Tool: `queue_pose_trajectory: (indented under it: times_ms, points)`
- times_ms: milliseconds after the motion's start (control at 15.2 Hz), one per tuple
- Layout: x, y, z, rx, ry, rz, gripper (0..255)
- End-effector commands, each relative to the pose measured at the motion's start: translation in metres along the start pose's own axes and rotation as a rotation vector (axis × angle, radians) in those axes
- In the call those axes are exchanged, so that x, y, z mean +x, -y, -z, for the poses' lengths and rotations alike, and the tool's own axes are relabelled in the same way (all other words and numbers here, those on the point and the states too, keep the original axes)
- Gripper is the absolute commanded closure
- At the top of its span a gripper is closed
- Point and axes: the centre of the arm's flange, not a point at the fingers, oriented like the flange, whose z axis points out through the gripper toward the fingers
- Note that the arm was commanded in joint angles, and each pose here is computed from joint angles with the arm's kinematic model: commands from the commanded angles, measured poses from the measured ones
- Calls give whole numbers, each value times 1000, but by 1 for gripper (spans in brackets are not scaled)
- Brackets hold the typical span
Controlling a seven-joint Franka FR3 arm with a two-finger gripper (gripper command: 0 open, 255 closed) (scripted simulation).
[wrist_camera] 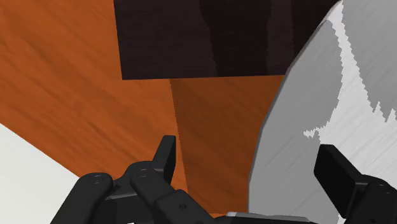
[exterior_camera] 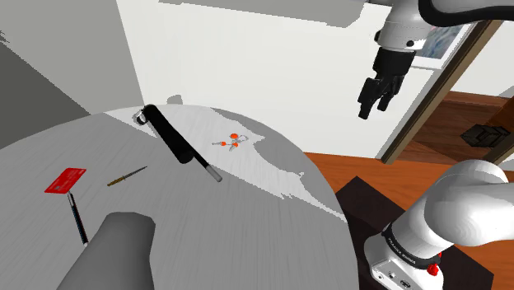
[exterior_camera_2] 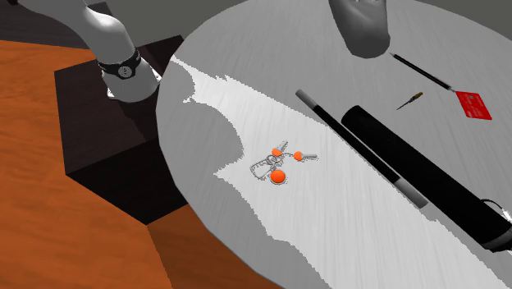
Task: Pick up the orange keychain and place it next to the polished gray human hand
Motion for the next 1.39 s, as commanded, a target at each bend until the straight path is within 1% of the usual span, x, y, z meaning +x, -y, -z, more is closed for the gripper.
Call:
queue_pose_trajectory:
  times_ms: [0, 1320]
  points:
    - [0, 0, 0, 0, 0, 0, 0]
    - [191, 142, -87, 11, -83, -51, 0]
